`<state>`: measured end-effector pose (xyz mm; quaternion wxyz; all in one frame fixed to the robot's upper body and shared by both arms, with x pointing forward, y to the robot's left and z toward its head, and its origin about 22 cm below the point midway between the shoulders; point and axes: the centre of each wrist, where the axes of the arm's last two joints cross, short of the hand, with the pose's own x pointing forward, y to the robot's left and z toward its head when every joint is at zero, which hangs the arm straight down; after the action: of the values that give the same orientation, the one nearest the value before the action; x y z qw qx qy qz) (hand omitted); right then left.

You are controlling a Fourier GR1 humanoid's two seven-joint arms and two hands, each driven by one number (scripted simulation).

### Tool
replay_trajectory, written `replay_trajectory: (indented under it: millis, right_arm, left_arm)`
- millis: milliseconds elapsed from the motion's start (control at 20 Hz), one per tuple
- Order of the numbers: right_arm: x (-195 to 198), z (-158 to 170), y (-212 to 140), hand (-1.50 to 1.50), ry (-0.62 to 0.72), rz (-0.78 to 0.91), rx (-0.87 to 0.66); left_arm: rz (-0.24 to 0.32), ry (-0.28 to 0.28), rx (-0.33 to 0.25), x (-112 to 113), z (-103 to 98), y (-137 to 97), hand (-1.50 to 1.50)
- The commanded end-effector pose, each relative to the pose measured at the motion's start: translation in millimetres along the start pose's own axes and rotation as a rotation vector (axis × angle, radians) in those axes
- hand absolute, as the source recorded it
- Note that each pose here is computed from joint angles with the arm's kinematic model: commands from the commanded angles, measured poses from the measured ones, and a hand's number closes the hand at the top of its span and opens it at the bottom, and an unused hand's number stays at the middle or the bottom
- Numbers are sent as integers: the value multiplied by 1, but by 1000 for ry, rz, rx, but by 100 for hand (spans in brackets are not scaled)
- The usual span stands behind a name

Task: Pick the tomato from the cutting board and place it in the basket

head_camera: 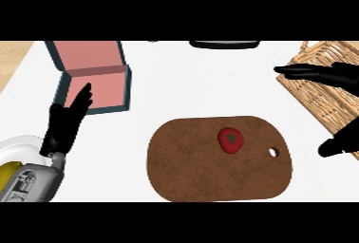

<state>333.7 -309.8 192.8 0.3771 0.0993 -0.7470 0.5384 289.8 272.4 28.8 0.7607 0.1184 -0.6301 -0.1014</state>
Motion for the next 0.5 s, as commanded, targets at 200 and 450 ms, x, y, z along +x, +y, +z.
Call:
replay_trajectory:
  millis: [200,450]
  right_arm:
    - [-8,10,-11,-150,-16,-45,303]
    - [-31,17,2,-150,11,-26,276]
  left_arm:
    - [-14,-15,-28,10,-4,2,0]
    - [5,-4,-12,4,-5,-9,0]
